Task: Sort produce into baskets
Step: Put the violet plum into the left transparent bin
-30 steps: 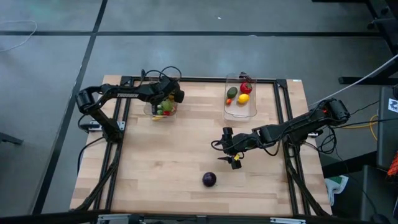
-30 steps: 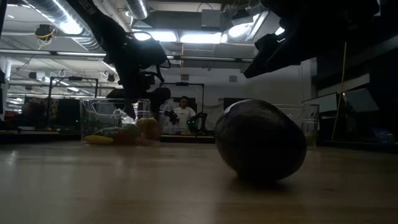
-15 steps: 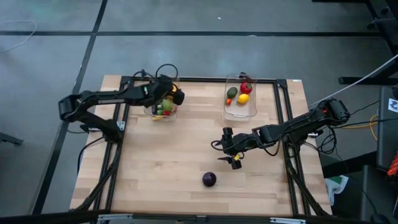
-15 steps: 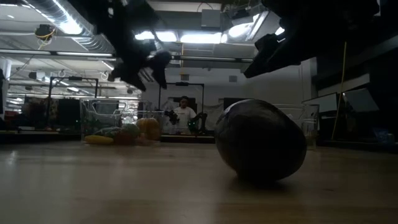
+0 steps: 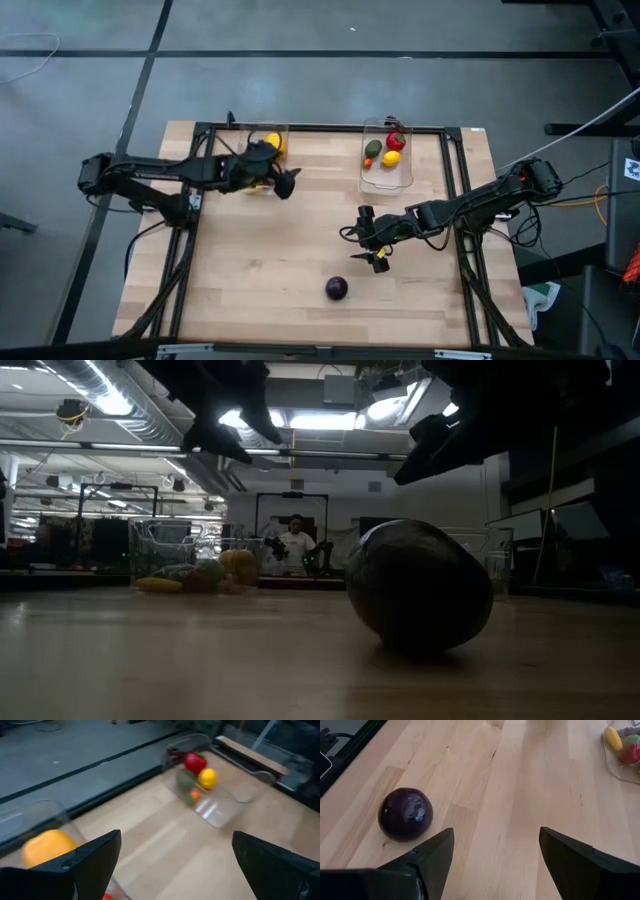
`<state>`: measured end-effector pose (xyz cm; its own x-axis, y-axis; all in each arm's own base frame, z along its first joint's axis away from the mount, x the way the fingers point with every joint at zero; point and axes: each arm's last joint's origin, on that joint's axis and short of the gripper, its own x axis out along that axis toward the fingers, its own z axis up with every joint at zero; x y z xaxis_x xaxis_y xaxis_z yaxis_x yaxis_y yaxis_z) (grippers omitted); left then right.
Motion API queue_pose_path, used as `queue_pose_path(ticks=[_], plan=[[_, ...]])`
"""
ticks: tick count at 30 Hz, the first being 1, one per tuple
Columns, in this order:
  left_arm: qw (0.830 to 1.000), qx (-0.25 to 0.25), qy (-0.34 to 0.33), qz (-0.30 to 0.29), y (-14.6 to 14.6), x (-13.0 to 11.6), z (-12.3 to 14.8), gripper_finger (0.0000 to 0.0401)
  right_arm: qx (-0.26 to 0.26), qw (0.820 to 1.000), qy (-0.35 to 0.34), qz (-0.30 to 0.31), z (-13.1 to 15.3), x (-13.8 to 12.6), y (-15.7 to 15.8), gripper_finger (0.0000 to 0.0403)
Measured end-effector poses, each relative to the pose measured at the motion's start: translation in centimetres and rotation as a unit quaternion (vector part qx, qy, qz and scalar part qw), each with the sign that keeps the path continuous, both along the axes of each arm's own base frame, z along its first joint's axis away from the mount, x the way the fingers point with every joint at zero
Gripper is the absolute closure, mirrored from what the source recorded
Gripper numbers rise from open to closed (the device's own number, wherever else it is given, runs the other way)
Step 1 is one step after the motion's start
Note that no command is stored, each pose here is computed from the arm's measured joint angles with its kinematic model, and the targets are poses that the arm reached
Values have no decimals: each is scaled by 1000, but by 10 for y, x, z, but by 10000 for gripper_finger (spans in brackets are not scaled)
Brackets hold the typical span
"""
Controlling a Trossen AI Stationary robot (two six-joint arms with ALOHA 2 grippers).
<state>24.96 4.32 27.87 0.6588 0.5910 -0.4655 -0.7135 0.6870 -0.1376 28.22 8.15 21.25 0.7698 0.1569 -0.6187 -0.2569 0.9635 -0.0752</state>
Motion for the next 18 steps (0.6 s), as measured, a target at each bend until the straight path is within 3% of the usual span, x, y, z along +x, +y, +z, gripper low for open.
queue_pose_path(ticks=[6, 10, 14, 18], plan=[[999, -8, -6, -41, -23, 3, 0, 22, 19, 1000, 0, -16, 1, 0, 0, 111], [997, -8, -6, -70, -38, 4, 0, 23, 61, 998, 10, -23, 1, 1, 1, 111], [995, -20, -14, -98, -56, 4, 0, 23, 117, 993, 12, 14, 13, 4, 9, 111], [989, -51, -40, -131, -81, 4, 0, 23, 126, 991, -5, 45, 27, 5, 23, 111]])
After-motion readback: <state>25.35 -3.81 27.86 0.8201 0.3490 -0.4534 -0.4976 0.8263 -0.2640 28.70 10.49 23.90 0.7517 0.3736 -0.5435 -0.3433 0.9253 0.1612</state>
